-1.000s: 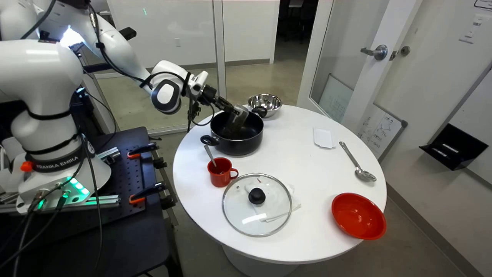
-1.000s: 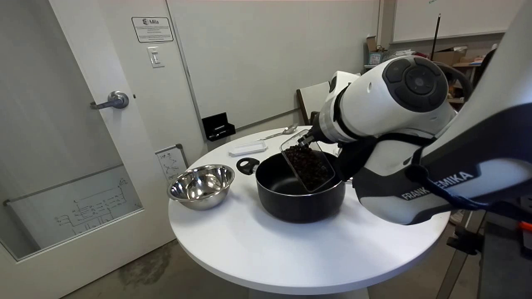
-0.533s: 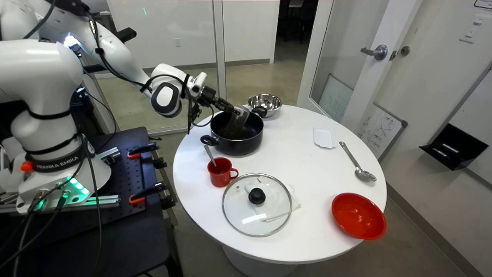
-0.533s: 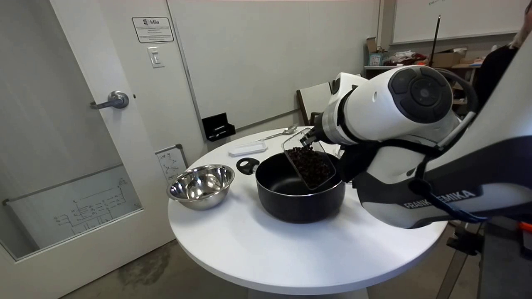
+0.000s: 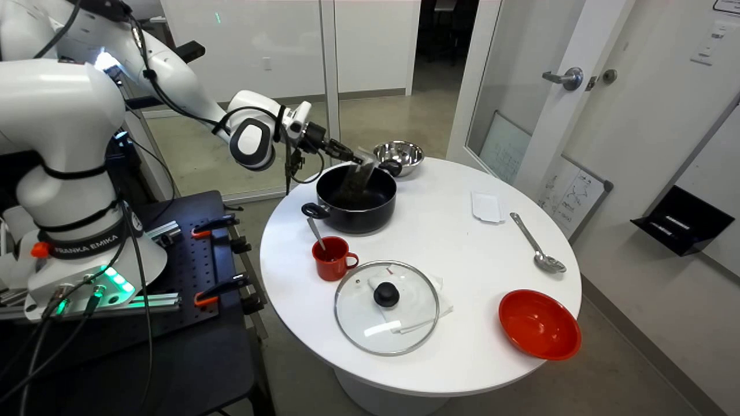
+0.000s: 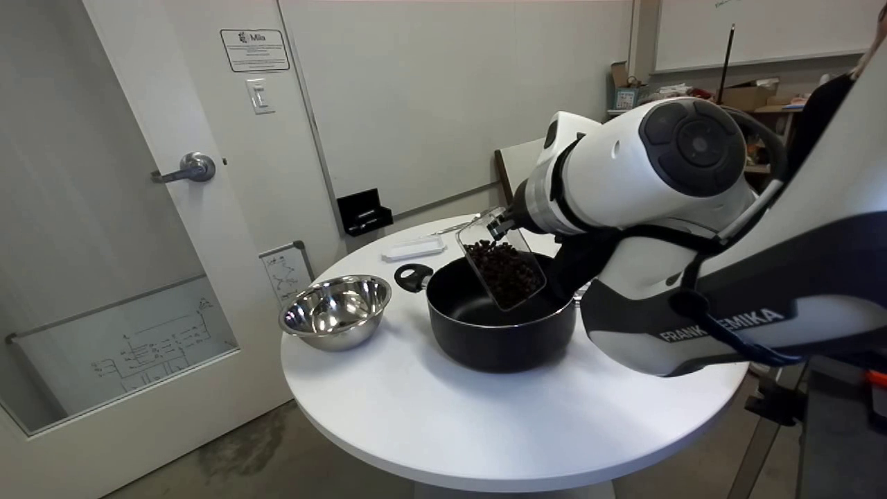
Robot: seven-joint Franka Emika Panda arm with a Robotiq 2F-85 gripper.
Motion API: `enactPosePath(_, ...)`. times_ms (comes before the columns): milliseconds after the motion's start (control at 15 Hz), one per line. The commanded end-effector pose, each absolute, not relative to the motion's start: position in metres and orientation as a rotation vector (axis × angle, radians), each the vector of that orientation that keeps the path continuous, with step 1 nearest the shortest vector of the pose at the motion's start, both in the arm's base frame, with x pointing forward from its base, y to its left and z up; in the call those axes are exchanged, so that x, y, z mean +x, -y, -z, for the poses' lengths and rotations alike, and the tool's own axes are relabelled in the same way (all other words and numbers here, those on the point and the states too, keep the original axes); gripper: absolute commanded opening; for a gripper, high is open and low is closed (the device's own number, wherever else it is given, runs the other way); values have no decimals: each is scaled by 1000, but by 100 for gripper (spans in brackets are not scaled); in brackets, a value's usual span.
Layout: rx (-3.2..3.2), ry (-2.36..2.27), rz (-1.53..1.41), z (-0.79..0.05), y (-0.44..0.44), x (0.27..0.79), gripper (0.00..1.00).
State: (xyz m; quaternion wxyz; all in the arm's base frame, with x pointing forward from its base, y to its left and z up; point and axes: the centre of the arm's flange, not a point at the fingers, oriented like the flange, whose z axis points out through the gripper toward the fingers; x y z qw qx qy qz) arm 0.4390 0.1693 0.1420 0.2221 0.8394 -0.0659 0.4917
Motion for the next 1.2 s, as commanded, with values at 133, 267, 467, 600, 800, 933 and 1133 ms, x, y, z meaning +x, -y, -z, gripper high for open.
enactPosePath(133, 2276, 178, -1431, -159, -176, 443, 1)
enactPosePath(267, 2264, 184, -1440, -162, -175, 444, 1)
enactPosePath(467, 2255, 191, -1449, -167, -173, 446, 1)
enactPosePath(600, 2247, 192, -1461, -170, -173, 447, 1)
enactPosePath(800, 2222, 187, -1485, -175, -174, 448, 1)
enactPosePath(933, 2211, 181, -1494, -177, -174, 449, 1)
enactPosePath(1133, 2190, 172, -1510, -180, -175, 449, 1)
